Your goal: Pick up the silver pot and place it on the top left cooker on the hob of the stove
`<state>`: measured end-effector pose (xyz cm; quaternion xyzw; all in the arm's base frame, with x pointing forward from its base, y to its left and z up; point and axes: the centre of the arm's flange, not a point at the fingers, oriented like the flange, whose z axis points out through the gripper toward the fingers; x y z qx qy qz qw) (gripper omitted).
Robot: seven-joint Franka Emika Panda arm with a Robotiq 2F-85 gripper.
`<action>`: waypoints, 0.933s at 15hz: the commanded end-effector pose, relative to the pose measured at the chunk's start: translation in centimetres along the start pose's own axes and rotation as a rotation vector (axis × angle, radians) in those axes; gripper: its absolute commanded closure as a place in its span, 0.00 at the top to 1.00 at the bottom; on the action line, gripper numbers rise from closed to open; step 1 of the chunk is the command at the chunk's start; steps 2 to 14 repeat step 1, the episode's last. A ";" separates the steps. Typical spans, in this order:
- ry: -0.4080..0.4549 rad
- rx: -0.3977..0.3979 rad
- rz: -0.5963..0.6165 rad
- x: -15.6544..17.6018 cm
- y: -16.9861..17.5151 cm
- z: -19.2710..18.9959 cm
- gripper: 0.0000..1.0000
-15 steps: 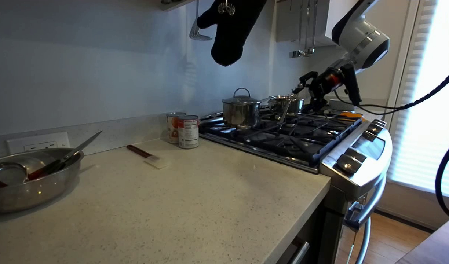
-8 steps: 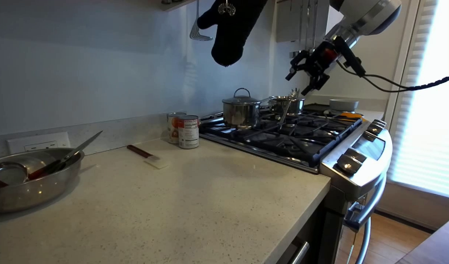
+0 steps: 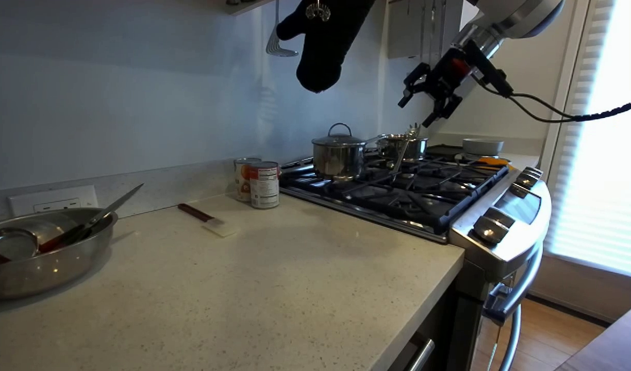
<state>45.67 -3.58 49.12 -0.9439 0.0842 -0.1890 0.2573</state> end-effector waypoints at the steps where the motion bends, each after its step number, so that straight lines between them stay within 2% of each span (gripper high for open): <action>1: -0.001 0.000 -0.001 0.0 0.0 0.0 1.00; 14: -0.001 0.000 -0.001 0.0 0.0 0.0 1.00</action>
